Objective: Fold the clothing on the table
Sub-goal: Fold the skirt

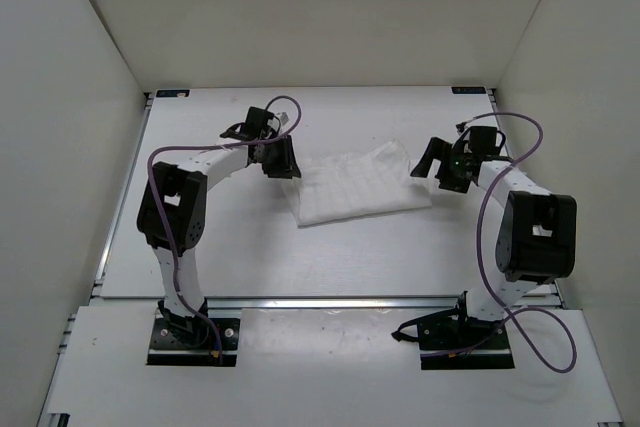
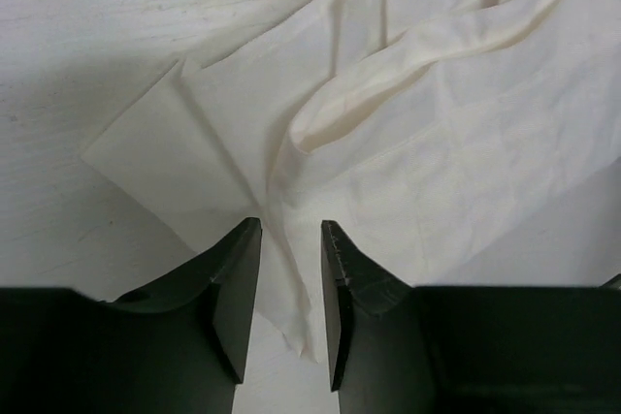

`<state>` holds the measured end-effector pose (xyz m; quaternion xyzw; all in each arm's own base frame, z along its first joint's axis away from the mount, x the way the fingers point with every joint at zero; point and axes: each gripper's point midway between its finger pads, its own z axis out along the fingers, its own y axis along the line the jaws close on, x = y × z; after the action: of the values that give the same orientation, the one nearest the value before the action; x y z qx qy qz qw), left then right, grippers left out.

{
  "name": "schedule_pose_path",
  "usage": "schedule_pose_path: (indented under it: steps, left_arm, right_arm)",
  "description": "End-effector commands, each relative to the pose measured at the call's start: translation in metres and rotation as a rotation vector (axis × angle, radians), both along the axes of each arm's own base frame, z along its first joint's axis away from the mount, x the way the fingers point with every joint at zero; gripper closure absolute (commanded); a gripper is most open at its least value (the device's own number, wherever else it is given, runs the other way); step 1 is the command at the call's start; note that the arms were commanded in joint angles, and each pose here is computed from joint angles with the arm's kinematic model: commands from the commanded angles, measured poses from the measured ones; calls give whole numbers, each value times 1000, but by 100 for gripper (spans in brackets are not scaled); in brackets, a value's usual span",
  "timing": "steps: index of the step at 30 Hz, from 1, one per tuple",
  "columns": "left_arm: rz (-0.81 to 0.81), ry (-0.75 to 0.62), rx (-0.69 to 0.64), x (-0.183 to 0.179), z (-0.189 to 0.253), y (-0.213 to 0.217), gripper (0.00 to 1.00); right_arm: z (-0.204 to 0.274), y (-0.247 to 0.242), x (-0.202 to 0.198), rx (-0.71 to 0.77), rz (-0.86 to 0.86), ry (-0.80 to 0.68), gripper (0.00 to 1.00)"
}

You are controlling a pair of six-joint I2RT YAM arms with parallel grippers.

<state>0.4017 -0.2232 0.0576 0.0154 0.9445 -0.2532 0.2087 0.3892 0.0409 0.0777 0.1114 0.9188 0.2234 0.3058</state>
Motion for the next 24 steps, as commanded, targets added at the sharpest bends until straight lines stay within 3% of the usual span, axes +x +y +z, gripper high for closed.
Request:
schedule_pose_path:
  steps: [1,7,13,15,20,24]
  left_arm:
    - [-48,-117,-31,-1,41,-8,58]
    - [-51,-85,0,-14,23,-5,72]
    - [-50,-31,33,-27,-1,-1,79]
    - [-57,-15,34,-30,-7,-1,83]
    - [-61,-6,25,-24,-9,-7,92]
    - [-75,14,32,-26,-17,-15,98]
  right_arm:
    - [-16,-7,-3,-83,24,18,0]
    - [-36,-2,0,-109,65,57,1]
    - [-52,0,1,-135,91,112,6]
    - [-58,1,-2,-141,102,134,11]
    - [-56,5,2,-111,101,133,40]
    - [-56,0,4,-95,92,144,56]
